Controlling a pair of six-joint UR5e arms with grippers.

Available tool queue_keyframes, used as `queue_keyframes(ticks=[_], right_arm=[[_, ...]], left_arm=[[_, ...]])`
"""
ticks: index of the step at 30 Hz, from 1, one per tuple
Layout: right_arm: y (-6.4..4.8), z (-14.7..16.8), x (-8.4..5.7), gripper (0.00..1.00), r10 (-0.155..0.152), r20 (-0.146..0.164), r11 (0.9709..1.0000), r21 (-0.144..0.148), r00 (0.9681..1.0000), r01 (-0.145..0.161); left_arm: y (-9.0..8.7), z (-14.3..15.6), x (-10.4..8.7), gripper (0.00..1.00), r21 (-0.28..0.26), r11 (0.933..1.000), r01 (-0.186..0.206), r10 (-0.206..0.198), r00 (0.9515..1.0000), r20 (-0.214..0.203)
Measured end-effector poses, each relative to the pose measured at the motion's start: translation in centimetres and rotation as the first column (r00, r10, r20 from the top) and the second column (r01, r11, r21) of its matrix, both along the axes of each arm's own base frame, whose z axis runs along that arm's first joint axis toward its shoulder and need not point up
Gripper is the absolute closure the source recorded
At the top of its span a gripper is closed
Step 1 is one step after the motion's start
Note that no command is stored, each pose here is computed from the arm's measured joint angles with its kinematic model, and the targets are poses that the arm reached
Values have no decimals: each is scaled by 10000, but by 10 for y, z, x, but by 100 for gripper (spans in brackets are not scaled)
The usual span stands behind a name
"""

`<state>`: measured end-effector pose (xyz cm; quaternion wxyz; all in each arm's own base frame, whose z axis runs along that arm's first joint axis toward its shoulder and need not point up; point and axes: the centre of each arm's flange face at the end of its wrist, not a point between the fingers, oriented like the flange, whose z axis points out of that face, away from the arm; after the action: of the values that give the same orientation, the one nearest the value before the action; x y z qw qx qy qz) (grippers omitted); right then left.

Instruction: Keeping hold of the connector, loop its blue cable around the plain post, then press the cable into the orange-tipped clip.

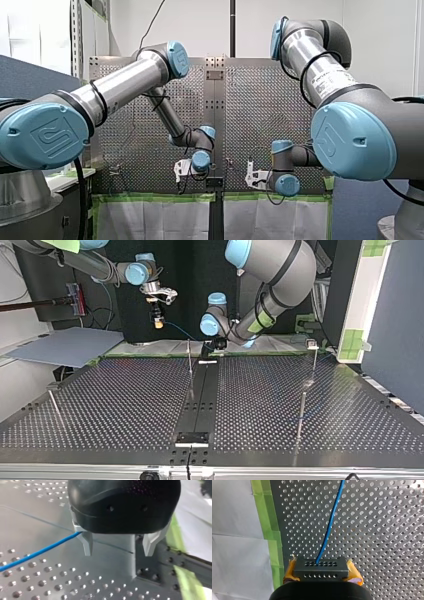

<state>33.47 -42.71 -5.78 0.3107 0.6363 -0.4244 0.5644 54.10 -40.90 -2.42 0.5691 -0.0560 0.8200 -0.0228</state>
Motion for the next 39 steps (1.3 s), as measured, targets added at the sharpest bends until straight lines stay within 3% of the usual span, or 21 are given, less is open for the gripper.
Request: queue_keyframes(ticks=[10, 15, 20, 22, 23, 24, 25, 26, 27, 28, 29, 31, 32, 34, 38, 39], right_arm=[[0, 0, 0, 100, 24, -19, 10000, 61, 10000, -24], [0, -1, 0, 100, 31, -57, 10000, 86, 10000, -30], [0, -1, 0, 100, 36, -71, 10000, 88, 10000, -35], [0, -1, 0, 100, 37, -72, 10000, 86, 10000, -36], [0, 0, 0, 100, 39, -70, 10000, 82, 10000, -39], [0, 0, 0, 100, 45, -68, 10000, 79, 10000, -44], [0, 0, 0, 100, 53, -64, 10000, 74, 10000, -52], [0, 0, 1, 100, 60, -62, 10000, 71, 10000, -60], [-1, 0, 1, 100, 66, -62, 10000, 68, 10000, -65], [-1, 0, 1, 100, 71, -59, 10000, 63, 10000, -70], [-1, 0, 1, 100, 74, -59, 10000, 57, 10000, -74], [-2, 0, 1, 100, 88, -55, 10000, 43, 9999, -88], [-2, 1, 1, 100, 94, -54, 9999, 39, 9999, -94], [-2, 1, 2, 100, 103, -52, 9999, 32, 9999, -103], [-2, 1, 2, 100, 109, -52, 9999, 31, 9999, -109], [-3, 1, 2, 100, 109, -52, 9999, 31, 9999, -109]], left_arm=[[5, -5, -3, 0, -127, 9998, -129, 130, 9999, 66], [8, -14, -10, 0, -221, 9997, 135, -135, 9999, 14], [1, -16, -12, 0, -270, 9973, 678, -672, 9975, 232], [-2, -16, -12, 9, -239, 9962, 832, -823, 9959, 381], [-3, -16, -11, 9, -213, 9960, 872, -862, 9953, 444], [-4, -15, -11, 24, -187, 9958, 896, -885, 9947, 517], [-5, -15, -10, 31, -144, 9958, 904, -894, 9941, 612], [-5, -14, -9, 31, -108, 9959, 896, -887, 9938, 668], [-5, -14, -9, 47, -72, 9962, 874, -866, 9937, 712], [-4, -14, -8, 55, -27, 9967, 812, -808, 9938, 759], [-3, -13, -7, 55, 8, 9972, 752, -750, 9941, 784], [0, -13, -6, 75, 102, 9982, 593, -599, 9949, 816], [1, -13, -5, 75, 155, 9985, 522, -533, 9952, 825], [4, -13, -5, 87, 300, 9989, 363, -387, 9957, 843], [6, -13, -5, 93, 548, 9984, 113, -161, 9960, 876], [6, -13, -6, 100, 612, 9981, 96, -149, 9960, 879]])
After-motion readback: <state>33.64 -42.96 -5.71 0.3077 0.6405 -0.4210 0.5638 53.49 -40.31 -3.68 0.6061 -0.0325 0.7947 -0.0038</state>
